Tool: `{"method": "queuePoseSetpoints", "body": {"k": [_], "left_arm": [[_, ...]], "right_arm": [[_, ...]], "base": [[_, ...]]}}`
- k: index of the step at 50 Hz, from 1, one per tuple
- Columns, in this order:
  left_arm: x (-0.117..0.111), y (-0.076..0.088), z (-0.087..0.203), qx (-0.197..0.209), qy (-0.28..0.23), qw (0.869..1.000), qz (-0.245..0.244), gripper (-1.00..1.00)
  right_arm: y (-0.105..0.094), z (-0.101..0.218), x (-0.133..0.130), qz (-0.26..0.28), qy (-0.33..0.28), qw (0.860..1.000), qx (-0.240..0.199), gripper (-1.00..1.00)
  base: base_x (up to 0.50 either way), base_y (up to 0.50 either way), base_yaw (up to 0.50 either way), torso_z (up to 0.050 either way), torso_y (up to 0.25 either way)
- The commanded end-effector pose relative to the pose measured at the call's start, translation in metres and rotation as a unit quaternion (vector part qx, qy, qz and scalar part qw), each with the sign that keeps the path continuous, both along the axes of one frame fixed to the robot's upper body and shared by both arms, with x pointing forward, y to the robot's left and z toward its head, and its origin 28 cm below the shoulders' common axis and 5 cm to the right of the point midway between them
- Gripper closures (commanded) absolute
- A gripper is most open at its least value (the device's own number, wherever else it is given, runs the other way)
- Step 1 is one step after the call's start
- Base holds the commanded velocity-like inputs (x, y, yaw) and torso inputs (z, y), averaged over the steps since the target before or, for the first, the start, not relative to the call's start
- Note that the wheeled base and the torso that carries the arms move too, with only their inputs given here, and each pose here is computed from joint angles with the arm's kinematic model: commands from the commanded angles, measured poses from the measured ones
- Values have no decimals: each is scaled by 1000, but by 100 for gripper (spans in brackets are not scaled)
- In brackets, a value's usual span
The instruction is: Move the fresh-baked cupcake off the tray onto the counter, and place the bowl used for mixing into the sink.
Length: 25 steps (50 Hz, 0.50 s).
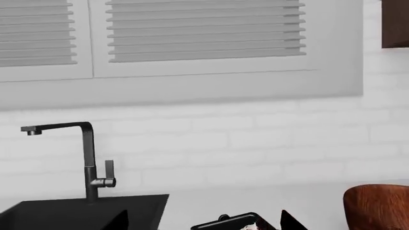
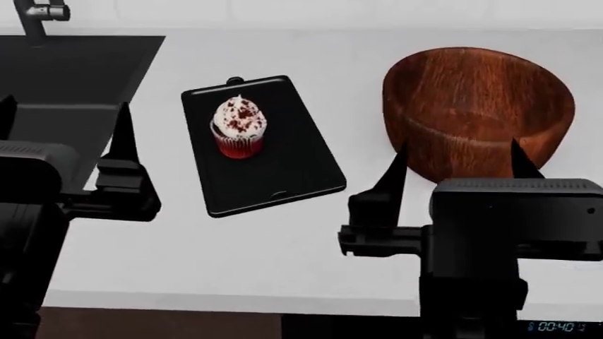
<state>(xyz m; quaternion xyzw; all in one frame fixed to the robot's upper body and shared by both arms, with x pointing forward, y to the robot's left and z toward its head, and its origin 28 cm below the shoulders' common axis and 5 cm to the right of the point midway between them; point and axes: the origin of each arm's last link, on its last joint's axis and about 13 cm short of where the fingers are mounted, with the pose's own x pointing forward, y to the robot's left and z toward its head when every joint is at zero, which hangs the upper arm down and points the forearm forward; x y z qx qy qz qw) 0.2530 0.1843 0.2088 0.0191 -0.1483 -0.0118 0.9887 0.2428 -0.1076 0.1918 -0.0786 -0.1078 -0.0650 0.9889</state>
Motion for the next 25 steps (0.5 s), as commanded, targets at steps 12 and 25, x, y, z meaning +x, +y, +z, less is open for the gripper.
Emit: {"method": "queuePoseSetpoints", "body": {"k": [12,25], "left_arm": [[0,0,0,0,0,1000,3,-100],[0,0,0,1,-1,1000,4,-100]], "right_arm": [[-2,3,-3,-18,-6,1000,17,-100],[-3,4,-3,-19,-14,999,22,-100]], "base": [[421,-267,0,0,0],[351,-418,0,0,0]]}}
